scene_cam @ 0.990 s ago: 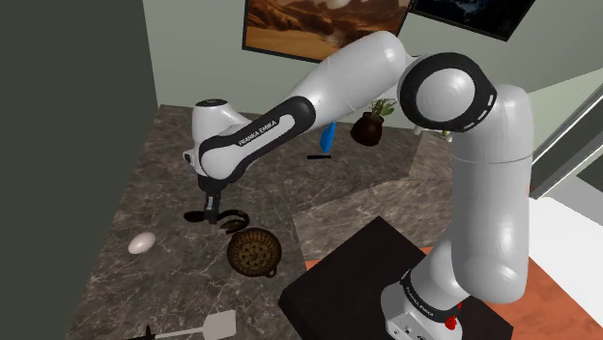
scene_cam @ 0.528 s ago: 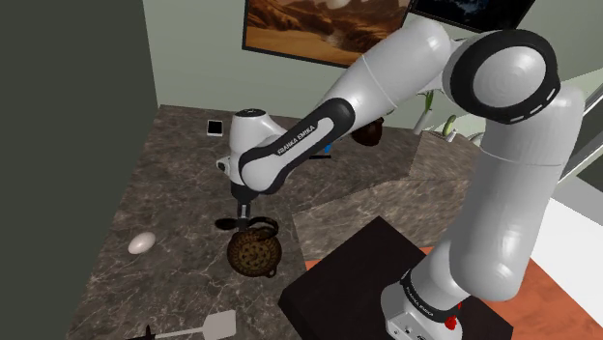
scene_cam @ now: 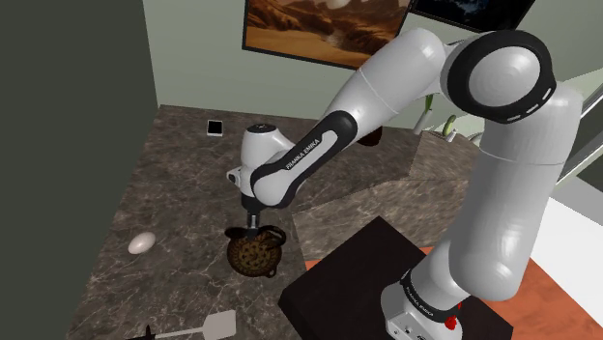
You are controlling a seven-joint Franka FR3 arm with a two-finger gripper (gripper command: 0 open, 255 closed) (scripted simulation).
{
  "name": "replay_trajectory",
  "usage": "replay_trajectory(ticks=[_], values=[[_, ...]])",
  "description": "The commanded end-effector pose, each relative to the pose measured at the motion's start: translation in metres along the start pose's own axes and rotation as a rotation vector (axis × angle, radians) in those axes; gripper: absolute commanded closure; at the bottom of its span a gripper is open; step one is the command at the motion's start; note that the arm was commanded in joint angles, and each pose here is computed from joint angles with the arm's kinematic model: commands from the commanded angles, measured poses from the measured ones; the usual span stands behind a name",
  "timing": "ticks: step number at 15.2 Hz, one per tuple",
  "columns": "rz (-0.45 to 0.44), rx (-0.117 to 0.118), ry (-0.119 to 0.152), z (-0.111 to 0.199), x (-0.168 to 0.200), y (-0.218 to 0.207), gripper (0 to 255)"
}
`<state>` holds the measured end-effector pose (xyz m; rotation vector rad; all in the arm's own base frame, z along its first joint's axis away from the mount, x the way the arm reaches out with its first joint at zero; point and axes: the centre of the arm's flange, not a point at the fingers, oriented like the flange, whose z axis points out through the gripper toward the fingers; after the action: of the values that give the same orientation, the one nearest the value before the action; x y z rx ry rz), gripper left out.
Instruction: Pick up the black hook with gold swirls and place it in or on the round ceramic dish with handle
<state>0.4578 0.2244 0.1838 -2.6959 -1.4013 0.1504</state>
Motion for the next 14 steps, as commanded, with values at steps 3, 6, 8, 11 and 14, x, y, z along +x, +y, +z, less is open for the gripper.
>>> replay_trajectory(ticks=[3, 6, 8, 11, 14], values=[[0.000, 0.000, 0.000, 0.021, 0.000, 0.004, 255], [0.000, 0.000, 0.000, 0.037, 0.001, 0.006, 255], [0.000, 0.000, 0.000, 0.044, 0.001, 0.007, 255], [0.000, 0.000, 0.000, 0.044, 0.001, 0.007, 255], [0.000, 0.000, 0.000, 0.044, 0.001, 0.007, 255]])
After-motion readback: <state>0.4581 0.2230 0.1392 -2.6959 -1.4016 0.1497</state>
